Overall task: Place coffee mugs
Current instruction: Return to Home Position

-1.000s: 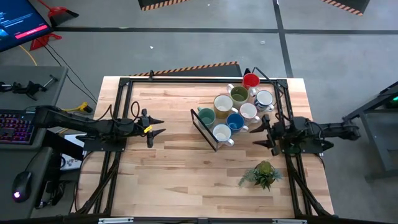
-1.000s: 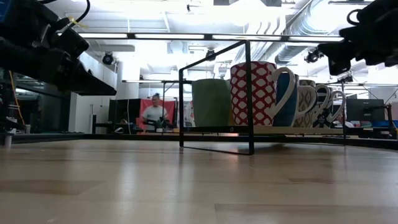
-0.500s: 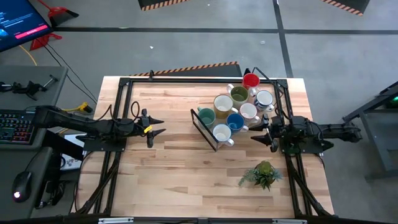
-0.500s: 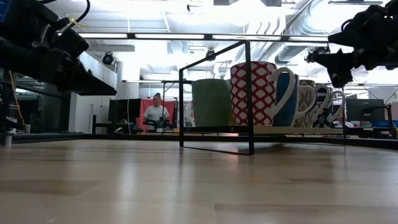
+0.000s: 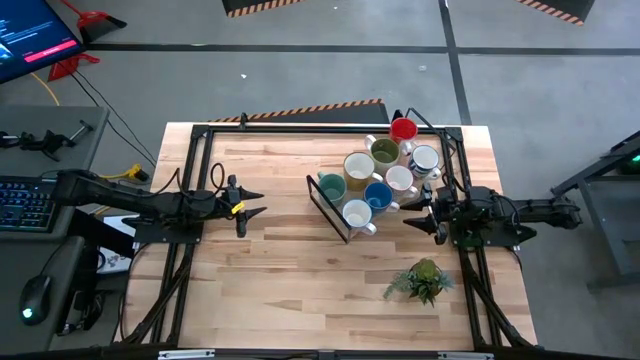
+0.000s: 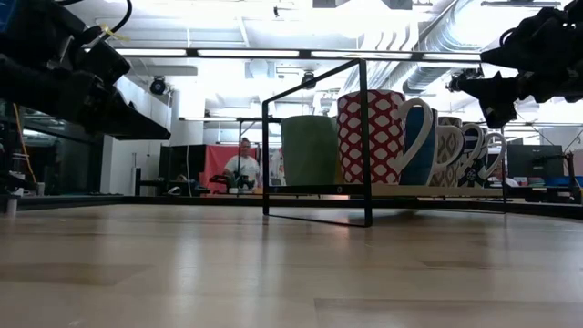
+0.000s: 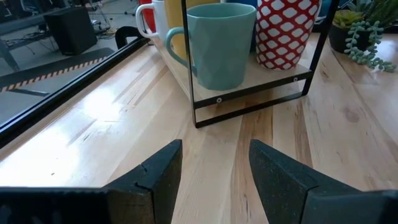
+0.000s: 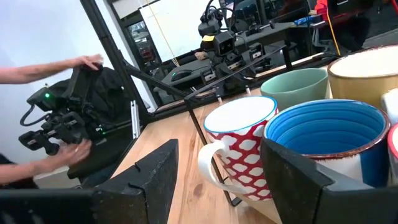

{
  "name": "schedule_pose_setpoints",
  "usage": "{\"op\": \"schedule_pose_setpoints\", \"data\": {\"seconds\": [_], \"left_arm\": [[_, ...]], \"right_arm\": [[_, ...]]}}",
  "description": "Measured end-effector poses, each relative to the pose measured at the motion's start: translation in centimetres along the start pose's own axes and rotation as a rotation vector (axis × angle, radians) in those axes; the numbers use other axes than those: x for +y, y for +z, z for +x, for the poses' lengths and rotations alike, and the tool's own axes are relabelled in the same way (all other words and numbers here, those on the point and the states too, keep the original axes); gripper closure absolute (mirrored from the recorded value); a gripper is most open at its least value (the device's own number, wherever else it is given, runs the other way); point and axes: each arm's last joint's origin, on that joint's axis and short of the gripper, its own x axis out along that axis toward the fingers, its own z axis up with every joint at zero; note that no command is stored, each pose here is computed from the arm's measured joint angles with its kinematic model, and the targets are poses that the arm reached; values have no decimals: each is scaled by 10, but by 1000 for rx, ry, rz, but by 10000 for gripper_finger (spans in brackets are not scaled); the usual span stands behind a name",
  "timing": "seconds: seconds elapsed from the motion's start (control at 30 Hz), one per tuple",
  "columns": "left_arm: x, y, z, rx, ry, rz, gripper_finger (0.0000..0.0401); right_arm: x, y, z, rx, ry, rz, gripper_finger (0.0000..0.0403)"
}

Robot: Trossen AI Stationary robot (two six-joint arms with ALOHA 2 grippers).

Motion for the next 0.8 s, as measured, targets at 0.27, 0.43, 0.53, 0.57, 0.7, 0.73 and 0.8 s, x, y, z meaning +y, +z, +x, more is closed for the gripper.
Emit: {"op": "schedule_pose_setpoints", "data": {"seconds": [0.27,0.43,0.53,0.57,0.7,0.73,0.8], "left_arm": [[7,1,-15,-25,25,-187,224],[10,9,-26,-134,-172,-108,224],[12,14,-32,-208,-196,-111,224],[12,15,-33,-221,-208,-122,224],[11,19,-40,-285,-282,-133,224],[10,18,-39,-278,-299,-131,224],[9,18,-39,-272,-319,-141,224]], "right_arm": [[0,0,0,0,0,0,192],[0,0,0,0,0,0,192],[0,0,0,0,0,0,192],[0,0,0,0,0,0,192],[0,0,0,0,0,0,192],[0,0,0,1,-1,0,192],[0,0,0,1,-1,0,192]]}}
